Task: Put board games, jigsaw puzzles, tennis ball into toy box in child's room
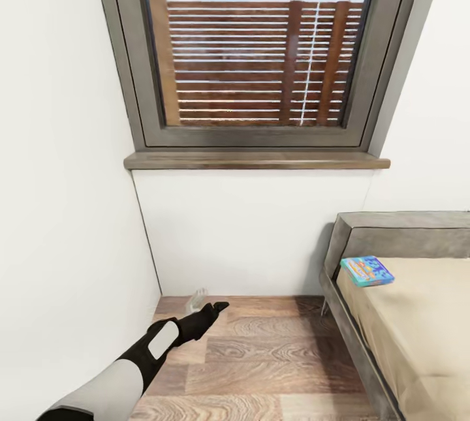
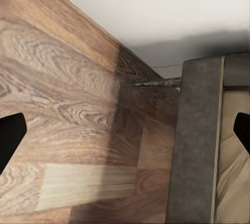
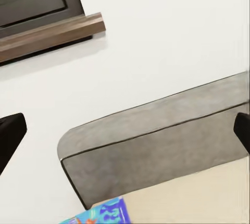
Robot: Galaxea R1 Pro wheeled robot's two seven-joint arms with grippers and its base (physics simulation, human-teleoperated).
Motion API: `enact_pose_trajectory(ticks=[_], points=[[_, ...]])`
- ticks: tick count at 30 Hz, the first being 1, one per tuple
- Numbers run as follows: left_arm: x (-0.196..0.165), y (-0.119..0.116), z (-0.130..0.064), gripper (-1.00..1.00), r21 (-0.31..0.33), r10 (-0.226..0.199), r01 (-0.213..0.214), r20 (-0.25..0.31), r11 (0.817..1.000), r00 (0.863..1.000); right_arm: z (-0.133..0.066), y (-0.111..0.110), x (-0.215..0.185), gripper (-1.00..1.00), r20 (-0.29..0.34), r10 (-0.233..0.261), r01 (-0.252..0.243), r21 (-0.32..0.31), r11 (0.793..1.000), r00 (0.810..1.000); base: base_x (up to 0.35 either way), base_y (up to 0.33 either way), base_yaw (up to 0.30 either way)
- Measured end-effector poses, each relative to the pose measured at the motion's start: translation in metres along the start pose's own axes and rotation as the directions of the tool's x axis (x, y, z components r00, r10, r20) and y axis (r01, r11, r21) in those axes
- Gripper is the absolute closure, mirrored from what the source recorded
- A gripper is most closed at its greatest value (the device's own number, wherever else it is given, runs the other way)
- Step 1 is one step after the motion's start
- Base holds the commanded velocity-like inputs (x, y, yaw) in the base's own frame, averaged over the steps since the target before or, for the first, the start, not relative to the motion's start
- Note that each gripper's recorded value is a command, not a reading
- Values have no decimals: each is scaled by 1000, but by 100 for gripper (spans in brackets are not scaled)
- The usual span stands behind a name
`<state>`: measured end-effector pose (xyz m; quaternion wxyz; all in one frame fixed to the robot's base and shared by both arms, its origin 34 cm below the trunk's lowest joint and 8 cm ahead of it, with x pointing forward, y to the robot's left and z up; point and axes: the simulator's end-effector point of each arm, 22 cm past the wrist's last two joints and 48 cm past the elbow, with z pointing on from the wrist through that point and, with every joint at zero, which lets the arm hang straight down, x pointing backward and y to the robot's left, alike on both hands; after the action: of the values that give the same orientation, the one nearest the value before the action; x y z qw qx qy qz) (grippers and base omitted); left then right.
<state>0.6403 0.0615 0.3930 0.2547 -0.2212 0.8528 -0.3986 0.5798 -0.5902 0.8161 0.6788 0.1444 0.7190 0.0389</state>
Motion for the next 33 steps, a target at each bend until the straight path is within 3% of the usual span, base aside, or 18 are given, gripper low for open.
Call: enact_pose_trajectory(ticks=[7,23,33], points=[[1,-4,2,-100,5,5,-5,6,1000,1000,0,1,1,-100,-2,-1,1,-3,1000,1000,16,198,-292],[0,-6,3,-100,8,6,-6,18,1000,1000,0,1,1,-100,-3,-1,1,-3,1000,1000,3,15,-297],[0,-6,2,-100,10,9,-9,16,1000,1000,0,1,0,-100,-3,-1,1,-2,1000,1000,257,0,-297]])
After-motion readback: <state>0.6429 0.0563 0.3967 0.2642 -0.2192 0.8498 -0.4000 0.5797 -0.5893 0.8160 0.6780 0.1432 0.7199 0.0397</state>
